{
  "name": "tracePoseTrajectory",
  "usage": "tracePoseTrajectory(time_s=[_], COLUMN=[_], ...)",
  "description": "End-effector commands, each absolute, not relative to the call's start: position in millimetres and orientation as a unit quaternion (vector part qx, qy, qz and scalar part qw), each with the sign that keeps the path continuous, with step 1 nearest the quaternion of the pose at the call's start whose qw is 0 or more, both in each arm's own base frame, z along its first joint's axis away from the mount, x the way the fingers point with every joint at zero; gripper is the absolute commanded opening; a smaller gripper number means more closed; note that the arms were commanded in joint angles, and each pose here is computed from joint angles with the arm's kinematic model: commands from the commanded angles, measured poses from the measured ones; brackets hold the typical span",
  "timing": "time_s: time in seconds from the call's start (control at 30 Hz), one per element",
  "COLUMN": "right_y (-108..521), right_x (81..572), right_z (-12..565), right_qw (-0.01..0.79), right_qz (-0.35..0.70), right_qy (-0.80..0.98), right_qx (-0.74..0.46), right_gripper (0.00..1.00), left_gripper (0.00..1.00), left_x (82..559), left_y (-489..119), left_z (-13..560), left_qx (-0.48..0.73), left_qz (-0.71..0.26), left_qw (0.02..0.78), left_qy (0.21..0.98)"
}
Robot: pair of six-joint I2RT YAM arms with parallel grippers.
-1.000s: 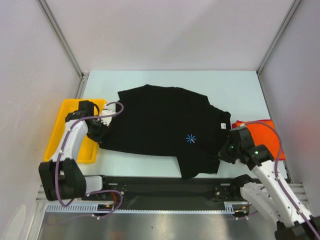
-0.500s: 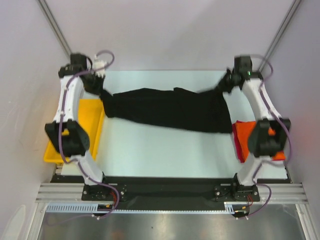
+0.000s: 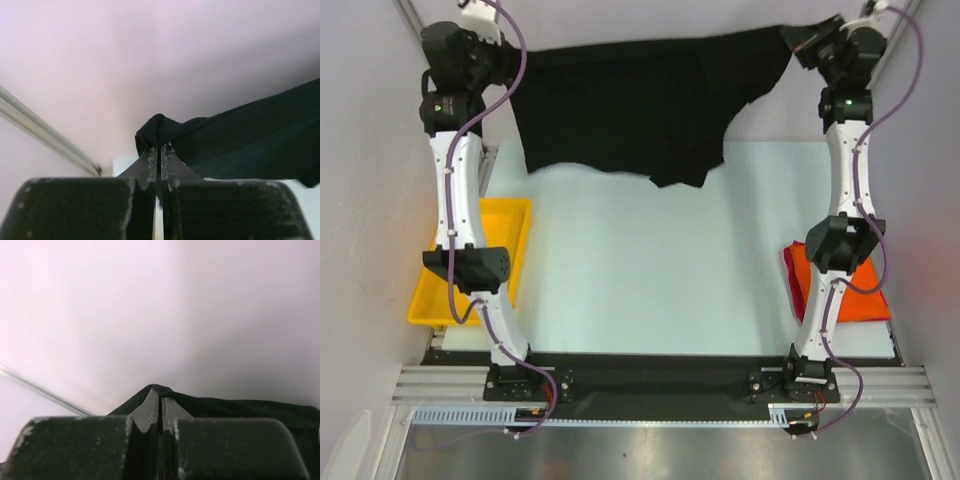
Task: Fold and stack the t-shirts
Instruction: Flatten the tshirt out
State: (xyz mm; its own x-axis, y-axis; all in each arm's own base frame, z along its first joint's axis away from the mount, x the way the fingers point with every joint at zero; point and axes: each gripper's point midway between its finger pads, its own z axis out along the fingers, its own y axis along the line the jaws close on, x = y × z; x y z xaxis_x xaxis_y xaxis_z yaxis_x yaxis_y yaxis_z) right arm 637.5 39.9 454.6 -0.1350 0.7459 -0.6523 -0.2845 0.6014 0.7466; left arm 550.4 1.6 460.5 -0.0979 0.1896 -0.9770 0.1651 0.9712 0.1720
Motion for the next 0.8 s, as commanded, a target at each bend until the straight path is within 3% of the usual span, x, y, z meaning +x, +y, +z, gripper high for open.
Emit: tracePoseTrajectory(time_s=[0.0,0.17,0.2,0.23,0.3,0.33,0.47,0.5,0.57,0.6,0.7,0.77], right_y=[4.9,4.7,11.8,10.5,11.8,14.3,6.0,5.4,9.4,10.6,15.2,19.6], right_x=[548.8,556.3,536.7,546.8,531.3,504.5,459.7,447.2,414.6,400.6,349.6,322.5], right_z=[620.8,557.8,566.3,522.1,505.4,515.2,394.6,377.5,343.6,294.3,212.8,182.9], right_qw=[0.768,0.720,0.719,0.690,0.682,0.691,0.604,0.590,0.557,0.515,0.433,0.394], right_qz=[0.415,0.392,0.394,0.385,0.374,0.363,0.292,0.283,0.273,0.263,0.239,0.228], right_qy=[0.474,0.559,0.562,0.599,0.614,0.611,0.716,0.728,0.752,0.779,0.820,0.838], right_qx=[0.116,0.129,0.114,0.131,0.136,0.130,0.194,0.207,0.224,0.243,0.287,0.301], right_gripper=[0.00,0.00,0.00,0.00,0.00,0.00,0.00,0.00,0.00,0.00,0.00,0.00], left_gripper=[0.00,0.00,0.00,0.00,0.00,0.00,0.00,0.00,0.00,0.00,0.01,0.00], left_x=[506.9,501.6,502.5,499.1,503.5,487.4,447.9,439.3,407.5,394.4,346.7,313.2], left_y=[25.4,13.2,10.2,4.9,7.5,7.4,6.5,4.5,0.7,-0.8,-3.4,0.4], left_z=[582.9,568.9,546.7,536.5,481.4,483.8,419.8,375.9,352.2,302.8,229.1,177.5], left_qx=[0.094,0.128,0.135,0.148,0.154,0.160,0.190,0.195,0.212,0.214,0.229,0.231], left_qz=[0.069,0.050,0.039,0.028,0.023,0.027,0.013,-0.002,-0.004,-0.020,-0.037,-0.039], left_qw=[0.777,0.761,0.739,0.729,0.681,0.680,0.612,0.572,0.547,0.500,0.420,0.355], left_qy=[0.619,0.634,0.659,0.668,0.716,0.715,0.767,0.797,0.809,0.839,0.877,0.905])
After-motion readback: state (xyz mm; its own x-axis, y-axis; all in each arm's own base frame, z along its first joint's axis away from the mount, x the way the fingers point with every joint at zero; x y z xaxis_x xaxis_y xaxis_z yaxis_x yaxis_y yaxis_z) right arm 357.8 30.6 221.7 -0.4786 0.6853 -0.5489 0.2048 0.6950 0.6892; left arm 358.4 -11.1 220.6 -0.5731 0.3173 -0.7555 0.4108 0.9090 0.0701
